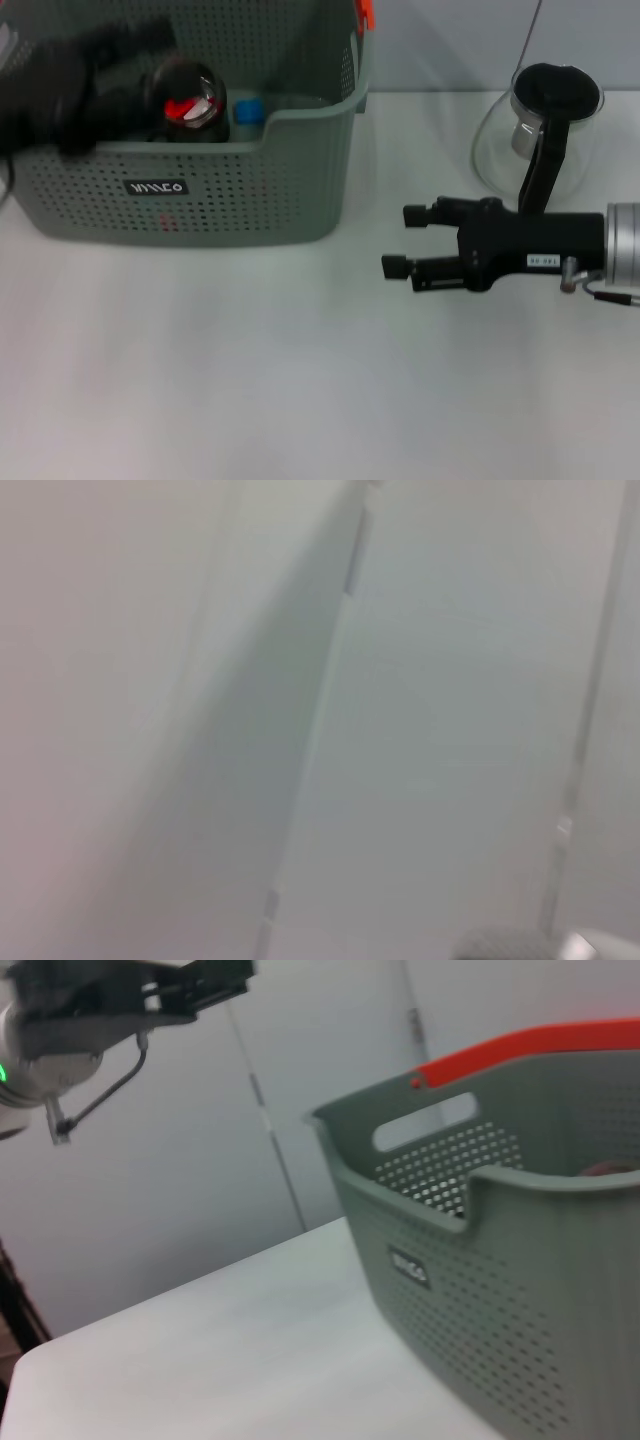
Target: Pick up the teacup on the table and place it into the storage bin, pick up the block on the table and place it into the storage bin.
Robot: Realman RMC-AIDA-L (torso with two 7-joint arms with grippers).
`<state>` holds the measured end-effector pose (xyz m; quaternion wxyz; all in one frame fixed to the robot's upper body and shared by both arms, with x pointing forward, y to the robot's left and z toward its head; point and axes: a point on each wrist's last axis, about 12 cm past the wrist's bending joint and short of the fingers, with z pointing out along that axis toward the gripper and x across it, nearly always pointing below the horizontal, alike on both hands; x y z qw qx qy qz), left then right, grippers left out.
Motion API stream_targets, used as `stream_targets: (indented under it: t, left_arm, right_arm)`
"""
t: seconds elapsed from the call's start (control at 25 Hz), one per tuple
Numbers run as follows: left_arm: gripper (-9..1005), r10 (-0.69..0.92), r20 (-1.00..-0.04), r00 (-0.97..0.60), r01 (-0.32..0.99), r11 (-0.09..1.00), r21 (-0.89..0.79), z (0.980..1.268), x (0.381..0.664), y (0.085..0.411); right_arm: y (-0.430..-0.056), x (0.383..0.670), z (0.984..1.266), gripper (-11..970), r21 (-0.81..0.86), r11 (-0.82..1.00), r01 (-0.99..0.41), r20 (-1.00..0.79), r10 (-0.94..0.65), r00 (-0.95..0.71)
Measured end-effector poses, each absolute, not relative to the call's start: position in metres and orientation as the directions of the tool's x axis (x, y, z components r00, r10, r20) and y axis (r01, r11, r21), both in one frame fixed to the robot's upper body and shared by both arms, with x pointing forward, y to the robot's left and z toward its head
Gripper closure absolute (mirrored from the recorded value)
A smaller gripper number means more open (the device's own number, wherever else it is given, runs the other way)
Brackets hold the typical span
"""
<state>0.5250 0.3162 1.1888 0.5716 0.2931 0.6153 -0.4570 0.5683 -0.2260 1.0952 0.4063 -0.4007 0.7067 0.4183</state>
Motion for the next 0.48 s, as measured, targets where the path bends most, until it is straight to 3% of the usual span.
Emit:
stream_targets:
  t: [0.04,0.24,0.48]
  left_arm:
    - [212,-0.139,-0.976,-0.166,0.91,0.36,-0.206,1.172,0.507,0.314]
    - [118,0.057,-0.96,-0.273,0.905,0.355,-0.236,1.13,0.488,0.306]
    - [62,0.163,-0.913,-0.374,0.865,0.416,-0.28,1.093,0.484,0.307]
  right_arm:
    - [-0.225,0.568,1.095,47,0.258,0.318,-0.912,-0.912,-0.232,-0.339]
    - [-0.212,0.567,1.092,47,0.204,0.275,-0.94,-0.921,-0.271,-0.279]
    - [-0.192,0.569,1.085,48,0.148,0.225,-0.963,-0.919,-0.33,-0.218]
